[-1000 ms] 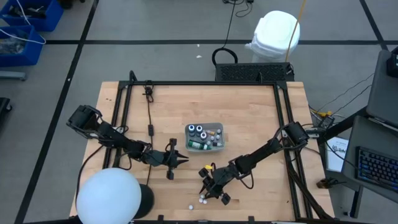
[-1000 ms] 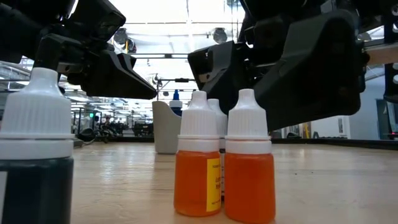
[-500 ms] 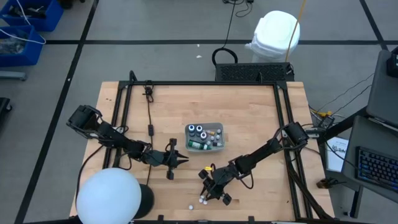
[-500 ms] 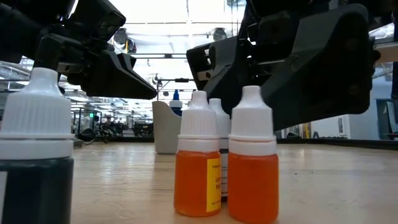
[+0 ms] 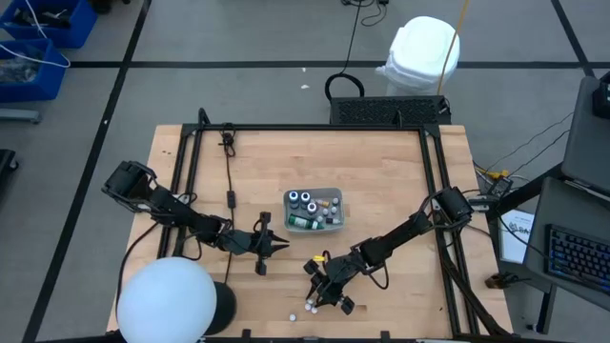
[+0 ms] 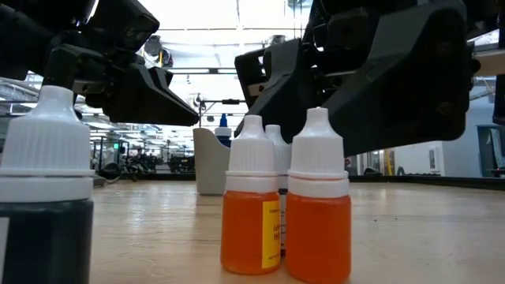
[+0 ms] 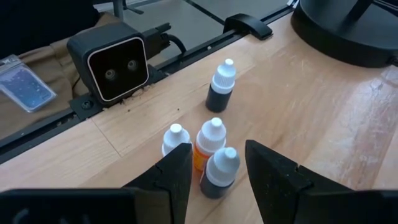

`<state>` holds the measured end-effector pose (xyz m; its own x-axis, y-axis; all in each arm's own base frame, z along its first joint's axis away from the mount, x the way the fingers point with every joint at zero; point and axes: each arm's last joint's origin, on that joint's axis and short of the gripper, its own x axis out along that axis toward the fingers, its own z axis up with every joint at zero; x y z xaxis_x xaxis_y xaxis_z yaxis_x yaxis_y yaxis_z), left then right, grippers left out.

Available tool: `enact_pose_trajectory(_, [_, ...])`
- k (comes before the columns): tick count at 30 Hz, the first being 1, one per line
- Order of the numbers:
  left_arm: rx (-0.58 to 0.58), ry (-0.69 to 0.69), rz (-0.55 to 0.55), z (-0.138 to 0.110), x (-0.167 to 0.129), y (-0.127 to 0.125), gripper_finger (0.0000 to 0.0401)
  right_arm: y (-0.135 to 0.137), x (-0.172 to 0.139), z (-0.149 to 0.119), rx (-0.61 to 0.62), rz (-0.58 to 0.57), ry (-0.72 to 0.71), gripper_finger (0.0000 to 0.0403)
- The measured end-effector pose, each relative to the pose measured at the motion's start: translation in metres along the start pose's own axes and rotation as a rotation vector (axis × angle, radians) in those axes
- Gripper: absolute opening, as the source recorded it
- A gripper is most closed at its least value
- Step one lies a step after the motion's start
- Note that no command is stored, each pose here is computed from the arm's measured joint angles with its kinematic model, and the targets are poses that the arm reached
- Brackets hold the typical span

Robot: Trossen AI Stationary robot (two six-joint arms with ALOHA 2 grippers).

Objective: Pick & Place food coloring
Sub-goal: Put the small blue food coloring bottle into the gray bin

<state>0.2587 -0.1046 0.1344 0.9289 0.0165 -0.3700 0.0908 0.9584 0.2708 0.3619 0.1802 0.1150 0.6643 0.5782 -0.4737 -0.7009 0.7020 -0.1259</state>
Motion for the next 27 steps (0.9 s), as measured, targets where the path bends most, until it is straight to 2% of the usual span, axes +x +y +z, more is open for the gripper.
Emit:
enact_pose_trajectory(8, [0.004,0.0,0.0,0.0,0.0,0.0,0.0047,0.0,0.0,0.0,-0.007,-0.001,0.0,0.0139])
enact_pose_trajectory(19, [0.004,0.0,0.0,0.0,0.0,0.0,0.0047,-0.003,0.006,-0.009,0.001,-0.01,-0.002,0.0092])
enact_pose_trajectory(27, [0.004,0.0,0.001,0.0,0.0,0.0,0.0047,-0.006,0.006,-0.01,0.006,-0.015,0.001,0.0079])
